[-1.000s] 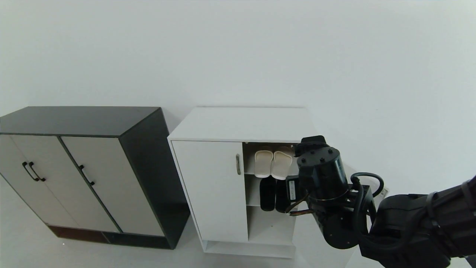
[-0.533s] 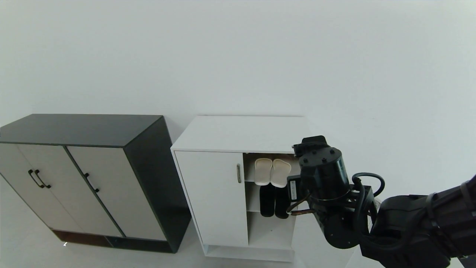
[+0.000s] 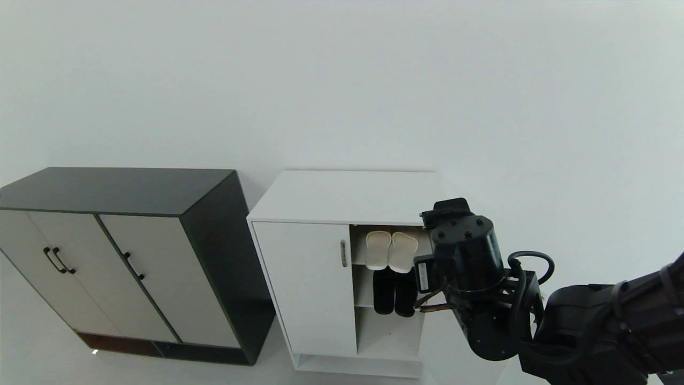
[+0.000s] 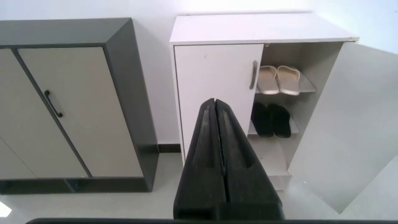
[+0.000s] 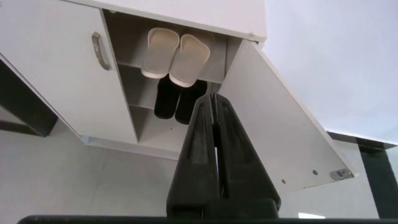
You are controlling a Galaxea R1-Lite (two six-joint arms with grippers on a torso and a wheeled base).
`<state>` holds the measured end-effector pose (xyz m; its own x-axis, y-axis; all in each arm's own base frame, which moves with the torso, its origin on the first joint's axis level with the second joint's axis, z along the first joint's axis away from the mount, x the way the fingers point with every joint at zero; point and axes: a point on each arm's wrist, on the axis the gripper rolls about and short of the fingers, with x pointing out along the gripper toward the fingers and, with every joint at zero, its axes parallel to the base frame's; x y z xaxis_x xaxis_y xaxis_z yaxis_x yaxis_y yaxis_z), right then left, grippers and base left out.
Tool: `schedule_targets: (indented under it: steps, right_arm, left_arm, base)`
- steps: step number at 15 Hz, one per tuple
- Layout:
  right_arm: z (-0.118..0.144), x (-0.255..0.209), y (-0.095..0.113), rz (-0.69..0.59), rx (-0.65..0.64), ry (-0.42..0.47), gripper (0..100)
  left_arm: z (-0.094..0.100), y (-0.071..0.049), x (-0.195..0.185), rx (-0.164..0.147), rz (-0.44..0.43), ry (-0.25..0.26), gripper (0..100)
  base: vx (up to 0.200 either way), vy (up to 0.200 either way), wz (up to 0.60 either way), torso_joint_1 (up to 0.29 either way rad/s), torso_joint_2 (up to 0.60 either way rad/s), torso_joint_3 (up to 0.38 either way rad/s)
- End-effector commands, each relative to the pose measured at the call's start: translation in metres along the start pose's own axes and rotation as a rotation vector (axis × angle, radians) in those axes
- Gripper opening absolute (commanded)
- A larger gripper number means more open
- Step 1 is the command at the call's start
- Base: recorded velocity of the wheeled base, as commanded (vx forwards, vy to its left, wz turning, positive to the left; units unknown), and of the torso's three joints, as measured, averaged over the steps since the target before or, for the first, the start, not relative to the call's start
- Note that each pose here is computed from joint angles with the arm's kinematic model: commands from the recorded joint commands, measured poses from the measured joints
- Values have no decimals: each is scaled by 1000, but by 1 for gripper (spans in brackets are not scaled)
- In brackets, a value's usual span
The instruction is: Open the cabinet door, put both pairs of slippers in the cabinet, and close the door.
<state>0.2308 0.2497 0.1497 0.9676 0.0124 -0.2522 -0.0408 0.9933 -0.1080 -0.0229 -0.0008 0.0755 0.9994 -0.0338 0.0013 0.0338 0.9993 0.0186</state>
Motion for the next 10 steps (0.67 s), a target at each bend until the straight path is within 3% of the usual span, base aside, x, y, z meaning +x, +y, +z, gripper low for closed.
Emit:
schedule_targets:
  steps: [1,3,10]
  right_arm:
    - [-2,0,0,0,-2,0,0]
    - [-2,2,-1,-5,-1,1,0]
    - [-1,11,-8,-38,15,-2,0]
  left_arm:
    - [0,0,0,0,0,1,0]
    - [0,0,0,0,0,1,0]
    - [0,0,0,0,0,1,0]
  base:
    - [0,0,-600,7,-2,2]
    - [0,0,-600,-2,-5,0]
    - [0,0,0,0,0,0]
